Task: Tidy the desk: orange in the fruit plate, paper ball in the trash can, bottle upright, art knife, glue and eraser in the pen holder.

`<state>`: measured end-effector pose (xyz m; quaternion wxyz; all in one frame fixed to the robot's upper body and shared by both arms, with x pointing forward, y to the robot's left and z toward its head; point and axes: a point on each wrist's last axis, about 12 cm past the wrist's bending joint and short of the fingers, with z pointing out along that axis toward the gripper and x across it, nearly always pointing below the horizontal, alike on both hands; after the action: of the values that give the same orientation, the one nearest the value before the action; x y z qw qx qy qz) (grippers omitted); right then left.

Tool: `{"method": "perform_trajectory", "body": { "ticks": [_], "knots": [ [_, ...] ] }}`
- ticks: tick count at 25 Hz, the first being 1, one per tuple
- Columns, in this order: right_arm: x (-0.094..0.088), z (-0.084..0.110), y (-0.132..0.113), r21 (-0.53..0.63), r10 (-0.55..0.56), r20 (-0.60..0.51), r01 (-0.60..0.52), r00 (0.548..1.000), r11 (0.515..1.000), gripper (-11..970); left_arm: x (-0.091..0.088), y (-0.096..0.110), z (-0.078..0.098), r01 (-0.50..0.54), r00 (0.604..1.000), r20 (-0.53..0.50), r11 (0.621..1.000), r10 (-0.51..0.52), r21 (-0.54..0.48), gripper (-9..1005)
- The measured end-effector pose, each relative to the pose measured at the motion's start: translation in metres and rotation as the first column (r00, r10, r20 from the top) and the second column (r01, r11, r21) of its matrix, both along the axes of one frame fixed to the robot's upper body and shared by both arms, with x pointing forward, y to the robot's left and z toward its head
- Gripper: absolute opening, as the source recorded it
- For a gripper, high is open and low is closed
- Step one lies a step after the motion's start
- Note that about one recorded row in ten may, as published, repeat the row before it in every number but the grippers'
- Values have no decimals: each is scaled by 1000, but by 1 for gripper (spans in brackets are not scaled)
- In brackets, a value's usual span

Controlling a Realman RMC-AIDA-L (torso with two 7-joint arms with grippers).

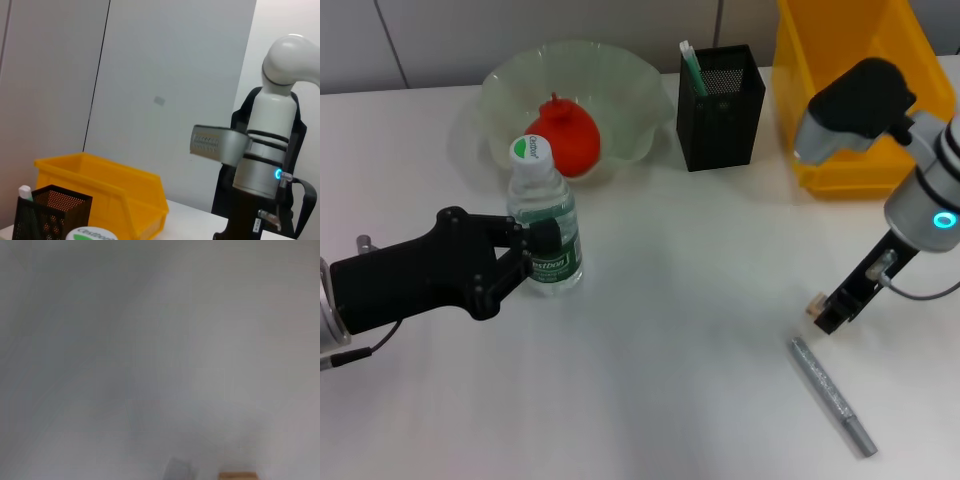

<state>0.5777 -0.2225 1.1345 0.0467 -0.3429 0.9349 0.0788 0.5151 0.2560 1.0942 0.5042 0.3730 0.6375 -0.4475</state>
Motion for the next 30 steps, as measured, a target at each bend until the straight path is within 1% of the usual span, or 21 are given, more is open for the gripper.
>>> {"method": "perform_trajectory", "body": {
  "ticks": [6,7,8,12,15,16,17,18,21,22,23,26,27,28,30],
  "knots": [
    [-2,25,-6,46,-15,109,10,994,999,264,3,-1,2,3,1000,7,1000,-3,-2,23],
    [-1,34,-10,75,-30,156,18,987,997,264,3,-2,3,3,1000,8,1000,-3,-2,23],
    [-1,34,-10,75,-30,156,18,987,997,264,3,-2,3,3,1000,8,1000,-3,-3,23],
    [8,52,-19,179,-70,270,22,960,984,265,4,-2,4,1,1000,14,1000,-1,-5,23],
    [17,60,-25,253,-97,351,6,931,967,265,5,-1,5,-6,1000,16,1000,6,-9,23],
    [20,61,-26,268,-102,375,-2,921,963,265,5,-1,5,-7,1000,16,1000,7,-10,23],
    [26,63,-28,285,-103,423,-24,900,958,265,4,0,5,-12,1000,16,1000,12,-16,23],
    [26,63,-28,285,-103,423,-24,900,958,265,4,0,5,-12,1000,16,1000,12,-16,23],
    [34,61,-27,284,-94,481,-54,871,957,265,3,2,5,-22,1000,15,999,22,-24,23],
    [40,58,-27,278,-86,511,-70,855,958,265,3,3,5,-26,1000,14,999,26,-27,23],
    [40,58,-27,278,-86,511,-70,855,958,265,3,3,5,-26,1000,14,999,26,-27,23],
    [49,51,-26,271,-85,544,-79,835,959,266,3,4,5,-27,1000,13,999,28,-27,23],
    [55,47,-27,281,-91,566,-88,819,956,266,3,4,5,-28,1000,13,999,29,-28,23],
    [55,47,-27,281,-91,566,-88,819,956,266,3,4,5,-30,999,13,999,31,-29,23],
    [62,45,-30,307,-105,580,-98,808,947,266,3,5,5,-36,999,14,999,36,-31,23]
  ]
}}
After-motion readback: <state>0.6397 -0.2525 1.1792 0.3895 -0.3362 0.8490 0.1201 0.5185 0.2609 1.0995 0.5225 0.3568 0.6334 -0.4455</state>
